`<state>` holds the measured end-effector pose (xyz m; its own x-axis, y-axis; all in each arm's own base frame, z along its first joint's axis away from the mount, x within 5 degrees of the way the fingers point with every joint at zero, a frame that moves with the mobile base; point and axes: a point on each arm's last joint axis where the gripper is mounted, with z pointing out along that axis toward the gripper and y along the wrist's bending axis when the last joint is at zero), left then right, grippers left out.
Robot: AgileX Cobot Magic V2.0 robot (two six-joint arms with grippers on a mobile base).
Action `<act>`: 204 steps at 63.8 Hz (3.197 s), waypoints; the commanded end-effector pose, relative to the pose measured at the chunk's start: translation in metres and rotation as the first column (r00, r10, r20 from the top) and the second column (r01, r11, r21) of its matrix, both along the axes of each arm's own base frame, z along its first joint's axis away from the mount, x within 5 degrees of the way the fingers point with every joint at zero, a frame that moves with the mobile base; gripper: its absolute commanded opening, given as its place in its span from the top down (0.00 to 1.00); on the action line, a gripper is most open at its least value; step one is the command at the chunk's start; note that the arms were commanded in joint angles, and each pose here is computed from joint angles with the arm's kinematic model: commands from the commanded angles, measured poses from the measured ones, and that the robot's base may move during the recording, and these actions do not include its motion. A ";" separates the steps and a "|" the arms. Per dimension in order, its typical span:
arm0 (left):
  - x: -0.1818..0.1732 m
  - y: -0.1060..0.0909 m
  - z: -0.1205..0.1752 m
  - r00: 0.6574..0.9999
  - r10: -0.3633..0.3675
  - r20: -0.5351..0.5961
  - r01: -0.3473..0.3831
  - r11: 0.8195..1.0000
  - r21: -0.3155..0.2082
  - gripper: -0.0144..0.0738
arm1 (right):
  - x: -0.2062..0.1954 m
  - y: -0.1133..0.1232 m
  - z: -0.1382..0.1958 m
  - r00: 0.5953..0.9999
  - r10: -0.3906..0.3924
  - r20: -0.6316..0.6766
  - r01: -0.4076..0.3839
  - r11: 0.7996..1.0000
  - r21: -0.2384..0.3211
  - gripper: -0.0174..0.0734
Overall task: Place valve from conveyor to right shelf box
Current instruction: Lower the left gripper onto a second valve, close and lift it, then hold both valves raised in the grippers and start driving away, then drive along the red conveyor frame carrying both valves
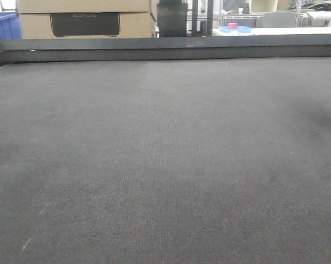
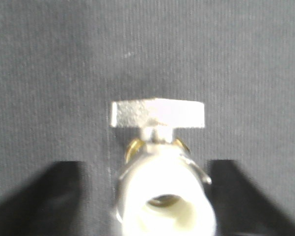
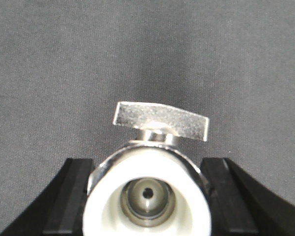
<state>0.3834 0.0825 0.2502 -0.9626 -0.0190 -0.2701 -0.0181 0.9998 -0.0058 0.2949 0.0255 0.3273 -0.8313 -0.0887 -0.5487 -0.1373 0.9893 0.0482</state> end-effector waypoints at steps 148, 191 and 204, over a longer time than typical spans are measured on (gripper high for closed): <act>-0.165 -0.059 0.237 0.669 -0.066 0.740 0.022 0.997 0.069 0.96 | -0.060 -0.005 0.142 0.890 -0.012 0.455 -0.003 0.999 0.032 0.98; -0.159 -0.055 0.254 0.508 -0.061 0.859 -0.026 0.996 0.087 0.96 | -0.060 -0.005 0.143 0.889 -0.012 0.457 -0.003 0.999 0.033 0.98; -0.158 -0.055 0.257 0.477 -0.061 0.877 -0.035 0.995 0.089 0.96 | -0.060 -0.005 0.143 0.889 -0.012 0.457 -0.003 0.999 0.033 0.98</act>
